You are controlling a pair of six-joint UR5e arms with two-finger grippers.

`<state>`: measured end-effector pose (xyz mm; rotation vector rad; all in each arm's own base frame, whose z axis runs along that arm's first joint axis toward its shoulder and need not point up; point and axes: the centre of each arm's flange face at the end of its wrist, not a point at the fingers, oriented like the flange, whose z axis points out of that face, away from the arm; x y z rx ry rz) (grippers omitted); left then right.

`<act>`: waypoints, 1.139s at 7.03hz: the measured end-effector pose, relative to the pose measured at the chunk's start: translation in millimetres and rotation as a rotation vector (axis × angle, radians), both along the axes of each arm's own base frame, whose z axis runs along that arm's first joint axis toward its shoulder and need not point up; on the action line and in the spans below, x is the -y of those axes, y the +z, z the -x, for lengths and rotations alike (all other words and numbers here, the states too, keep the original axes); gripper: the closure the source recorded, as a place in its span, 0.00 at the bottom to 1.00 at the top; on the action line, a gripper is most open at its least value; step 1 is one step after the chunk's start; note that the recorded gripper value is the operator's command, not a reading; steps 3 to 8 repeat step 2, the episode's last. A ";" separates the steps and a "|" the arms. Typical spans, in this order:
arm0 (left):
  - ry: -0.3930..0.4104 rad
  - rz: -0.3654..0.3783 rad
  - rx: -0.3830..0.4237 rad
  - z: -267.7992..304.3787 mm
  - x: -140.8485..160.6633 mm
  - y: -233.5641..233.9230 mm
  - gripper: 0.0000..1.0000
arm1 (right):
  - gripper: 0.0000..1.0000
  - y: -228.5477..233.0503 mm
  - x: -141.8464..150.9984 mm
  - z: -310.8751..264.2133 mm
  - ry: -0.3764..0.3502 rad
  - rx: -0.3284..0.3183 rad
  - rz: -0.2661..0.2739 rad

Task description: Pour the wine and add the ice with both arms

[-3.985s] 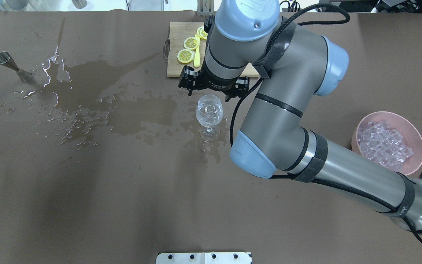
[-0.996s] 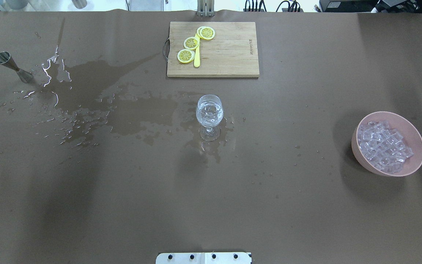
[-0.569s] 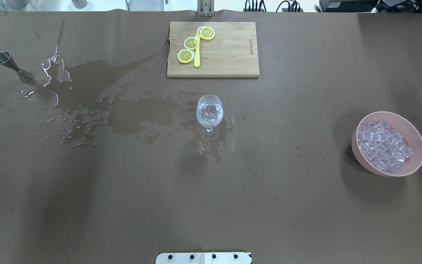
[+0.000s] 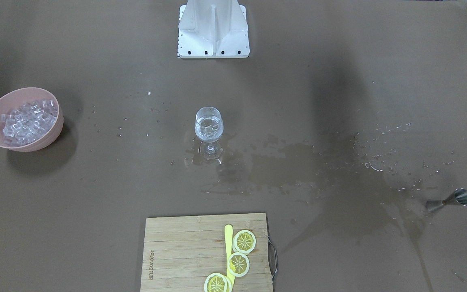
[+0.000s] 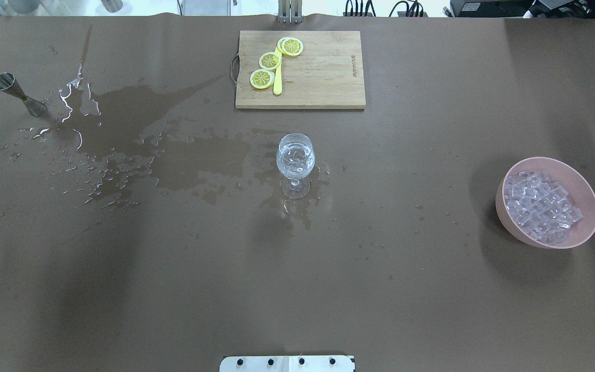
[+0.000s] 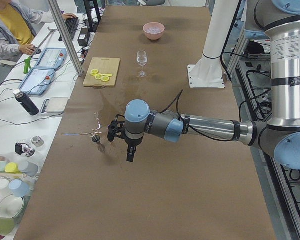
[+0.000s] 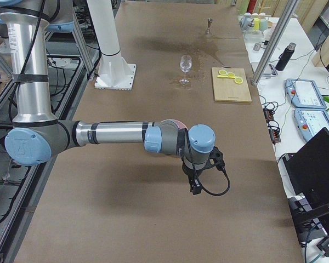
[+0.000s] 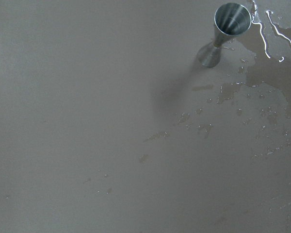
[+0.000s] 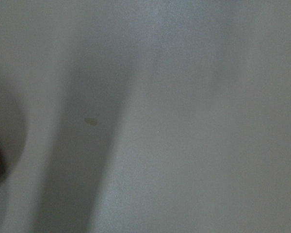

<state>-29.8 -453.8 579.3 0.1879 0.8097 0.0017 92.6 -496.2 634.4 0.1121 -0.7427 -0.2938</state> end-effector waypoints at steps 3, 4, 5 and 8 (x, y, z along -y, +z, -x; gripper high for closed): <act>0.000 -0.001 -0.001 0.0 -0.1 -0.9 0.02 | 0.00 0.4 -0.1 -0.2 0.001 0.000 0.001; 0.000 -0.001 -0.001 0.0 -0.1 -0.9 0.02 | 0.00 0.4 -0.1 -0.2 0.001 0.000 0.001; 0.000 -0.001 -0.001 0.0 -0.1 -0.9 0.02 | 0.00 0.4 -0.1 -0.2 0.001 0.000 0.001; 0.000 -0.001 -0.001 0.0 -0.1 -0.9 0.02 | 0.00 0.4 -0.1 -0.2 0.001 0.000 0.001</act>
